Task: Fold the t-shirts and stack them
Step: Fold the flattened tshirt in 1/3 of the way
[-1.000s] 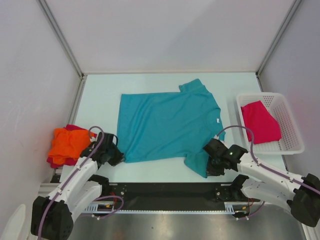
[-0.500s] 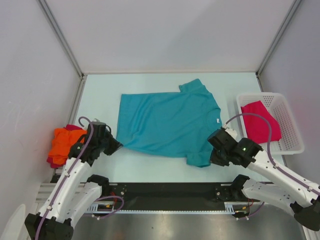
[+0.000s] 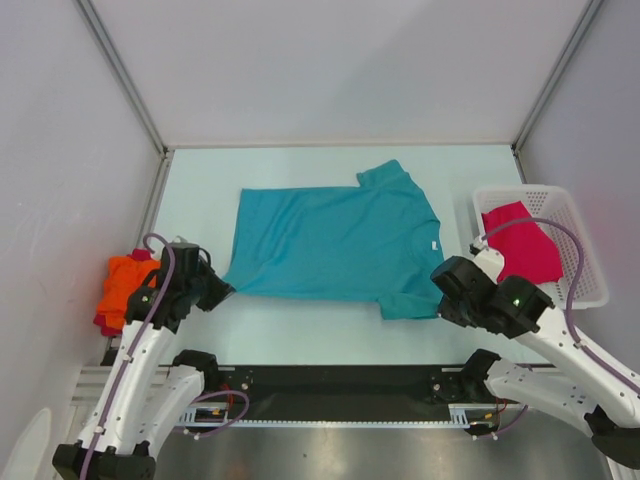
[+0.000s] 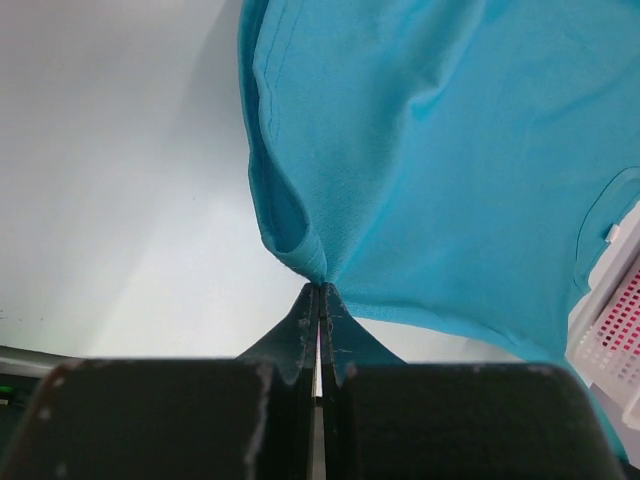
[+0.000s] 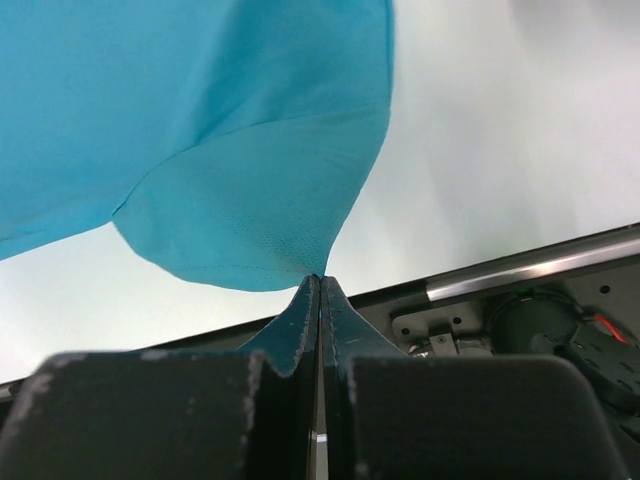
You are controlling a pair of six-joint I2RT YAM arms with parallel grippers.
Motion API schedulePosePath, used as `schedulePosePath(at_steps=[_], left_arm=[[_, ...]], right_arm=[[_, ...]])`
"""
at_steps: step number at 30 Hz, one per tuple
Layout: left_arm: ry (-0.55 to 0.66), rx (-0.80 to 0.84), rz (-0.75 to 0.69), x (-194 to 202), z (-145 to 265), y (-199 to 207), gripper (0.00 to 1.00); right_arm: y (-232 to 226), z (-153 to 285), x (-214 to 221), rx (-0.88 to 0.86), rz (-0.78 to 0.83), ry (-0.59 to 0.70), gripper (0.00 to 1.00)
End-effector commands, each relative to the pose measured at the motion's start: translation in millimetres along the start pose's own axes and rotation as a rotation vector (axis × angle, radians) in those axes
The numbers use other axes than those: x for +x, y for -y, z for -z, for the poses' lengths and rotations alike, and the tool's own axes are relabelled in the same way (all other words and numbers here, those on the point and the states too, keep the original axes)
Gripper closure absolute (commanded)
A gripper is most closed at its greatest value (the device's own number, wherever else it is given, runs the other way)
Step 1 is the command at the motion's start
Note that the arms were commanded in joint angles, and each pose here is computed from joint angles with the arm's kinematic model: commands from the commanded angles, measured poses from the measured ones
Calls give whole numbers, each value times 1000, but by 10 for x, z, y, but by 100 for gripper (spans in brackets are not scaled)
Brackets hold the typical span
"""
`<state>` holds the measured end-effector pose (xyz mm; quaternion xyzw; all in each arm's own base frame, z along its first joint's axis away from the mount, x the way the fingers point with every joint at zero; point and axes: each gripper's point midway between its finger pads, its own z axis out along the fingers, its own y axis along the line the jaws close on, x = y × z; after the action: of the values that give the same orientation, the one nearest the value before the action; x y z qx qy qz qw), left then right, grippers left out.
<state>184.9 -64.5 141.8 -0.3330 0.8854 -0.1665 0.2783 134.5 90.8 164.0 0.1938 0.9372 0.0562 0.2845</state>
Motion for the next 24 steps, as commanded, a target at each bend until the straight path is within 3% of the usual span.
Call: schedulePosePath(at_steps=[1,7,13,18,24], left_arm=[[6,25,-18,-42,35,45,100],[-11,53,-34,-105,-127,162,100],[-22,80,-37,-393,-369,404,100],[-33,61,-33,-698,-654,516,100],[-68,68,2,-943,-917,604,100]], right_arm=[[53,24,-108,31,-16,54,100],[-203,-201,-229,38,104,71,100],[-529,-649,-637,-18,55,88,100],[-585,-842,-1114,17,53,120,100],[-529,-1139,-1326,68,48,114,100]])
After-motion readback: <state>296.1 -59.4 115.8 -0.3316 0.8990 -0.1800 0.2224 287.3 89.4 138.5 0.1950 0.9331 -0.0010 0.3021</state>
